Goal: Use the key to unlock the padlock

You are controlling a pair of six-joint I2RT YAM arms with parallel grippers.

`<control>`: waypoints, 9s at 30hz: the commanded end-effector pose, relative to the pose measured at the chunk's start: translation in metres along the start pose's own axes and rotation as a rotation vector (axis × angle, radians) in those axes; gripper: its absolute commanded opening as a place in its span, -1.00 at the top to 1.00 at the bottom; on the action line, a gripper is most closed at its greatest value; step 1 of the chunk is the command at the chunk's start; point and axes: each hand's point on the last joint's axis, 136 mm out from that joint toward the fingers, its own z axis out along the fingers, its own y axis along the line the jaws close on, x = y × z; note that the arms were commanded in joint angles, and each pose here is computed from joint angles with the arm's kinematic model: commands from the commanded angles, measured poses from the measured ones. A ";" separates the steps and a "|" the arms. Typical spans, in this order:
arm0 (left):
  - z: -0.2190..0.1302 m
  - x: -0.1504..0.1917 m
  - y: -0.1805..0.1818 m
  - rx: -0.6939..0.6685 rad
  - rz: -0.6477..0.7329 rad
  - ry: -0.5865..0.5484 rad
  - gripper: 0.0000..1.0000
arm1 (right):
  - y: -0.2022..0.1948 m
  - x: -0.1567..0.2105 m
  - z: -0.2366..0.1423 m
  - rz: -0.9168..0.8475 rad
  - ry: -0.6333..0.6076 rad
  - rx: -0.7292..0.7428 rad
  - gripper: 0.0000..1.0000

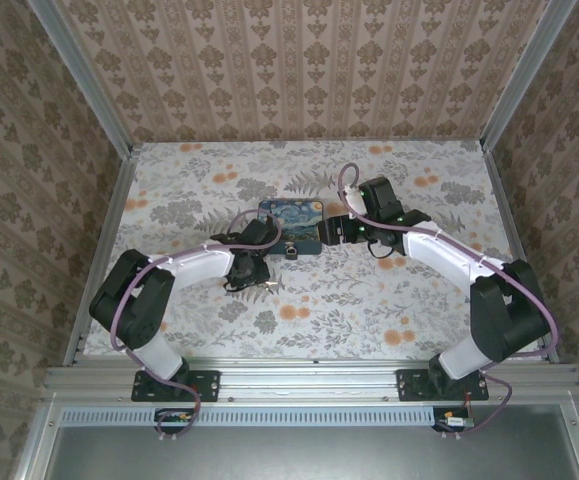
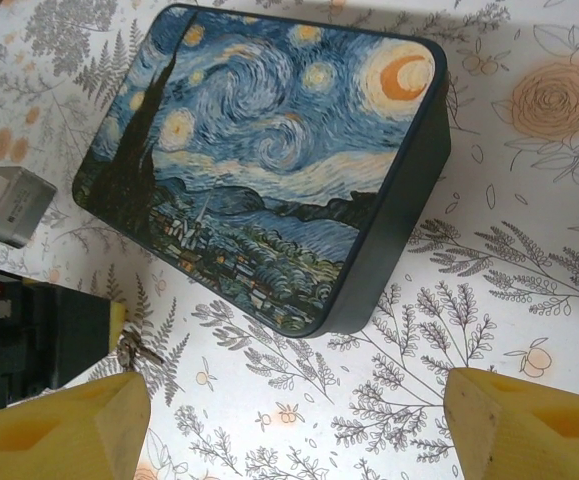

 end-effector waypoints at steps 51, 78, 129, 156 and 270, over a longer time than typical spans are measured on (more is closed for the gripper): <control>-0.077 0.019 -0.035 0.298 -0.434 0.266 1.00 | 0.143 0.066 0.054 -0.468 -0.294 -0.230 0.40; -0.090 0.004 -0.031 0.380 -0.554 0.255 1.00 | 0.166 0.081 0.052 -0.600 -0.305 -0.301 0.42; -0.047 0.005 0.004 0.349 -0.348 0.186 0.32 | 0.124 0.066 0.059 -0.485 -0.213 -0.160 0.50; -0.012 0.009 -0.019 -0.013 0.567 0.143 0.53 | 0.046 0.044 0.027 -0.236 -0.272 0.031 0.51; -0.106 0.008 -0.076 0.555 0.758 0.010 0.98 | 0.069 0.022 -0.033 -0.104 -0.324 -0.176 0.41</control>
